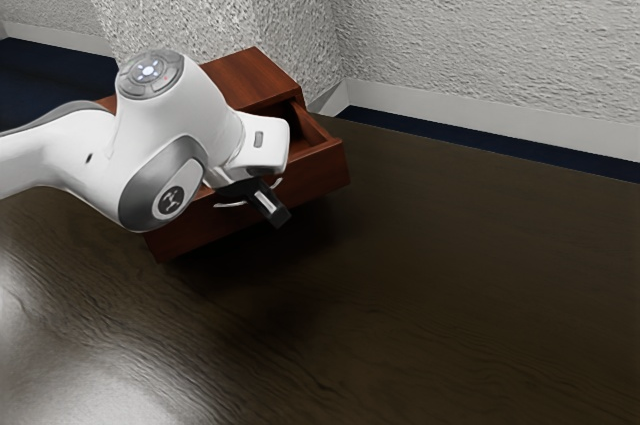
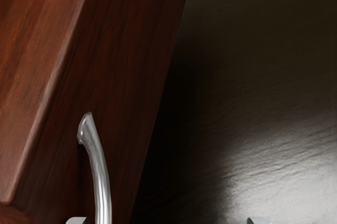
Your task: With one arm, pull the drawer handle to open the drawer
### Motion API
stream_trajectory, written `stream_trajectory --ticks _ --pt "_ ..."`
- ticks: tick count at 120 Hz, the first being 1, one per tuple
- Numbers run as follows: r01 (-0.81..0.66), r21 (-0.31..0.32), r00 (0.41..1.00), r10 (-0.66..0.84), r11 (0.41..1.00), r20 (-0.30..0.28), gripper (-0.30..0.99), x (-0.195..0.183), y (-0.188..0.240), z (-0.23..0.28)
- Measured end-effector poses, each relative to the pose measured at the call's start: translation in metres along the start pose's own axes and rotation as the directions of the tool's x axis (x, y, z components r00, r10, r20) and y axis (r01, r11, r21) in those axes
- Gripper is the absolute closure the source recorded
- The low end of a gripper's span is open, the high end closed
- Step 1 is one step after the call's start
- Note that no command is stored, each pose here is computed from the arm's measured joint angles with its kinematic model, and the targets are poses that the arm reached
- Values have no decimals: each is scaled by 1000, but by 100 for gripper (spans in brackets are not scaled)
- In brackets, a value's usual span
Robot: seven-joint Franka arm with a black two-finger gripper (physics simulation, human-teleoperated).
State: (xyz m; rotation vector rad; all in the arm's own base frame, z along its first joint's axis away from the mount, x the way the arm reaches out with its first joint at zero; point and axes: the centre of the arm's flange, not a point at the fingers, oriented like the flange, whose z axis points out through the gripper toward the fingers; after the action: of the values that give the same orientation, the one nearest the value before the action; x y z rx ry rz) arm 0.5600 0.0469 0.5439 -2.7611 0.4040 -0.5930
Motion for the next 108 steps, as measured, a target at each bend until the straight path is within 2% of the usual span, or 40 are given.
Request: stream_trajectory --ticks 44,56,64,75,81,90,99,108 --pt "-11 57 999 14 998 -48 28 8 -2 -36" --pt "-7 83 996 14 997 -85 20 21 -5 -58" --pt "90 72 989 -80 993 -128 14 40 -15 -96" --pt "313 -18 939 -313 949 -143 9 59 -28 -159" --pt "452 -76 882 -458 889 -108 7 62 -40 -190" --pt "664 -109 746 -666 740 17 5 33 -82 -207" --pt "795 -76 606 -783 602 143 4 8 -97 -208" --pt "865 10 481 -834 502 268 3 -11 -88 -189"
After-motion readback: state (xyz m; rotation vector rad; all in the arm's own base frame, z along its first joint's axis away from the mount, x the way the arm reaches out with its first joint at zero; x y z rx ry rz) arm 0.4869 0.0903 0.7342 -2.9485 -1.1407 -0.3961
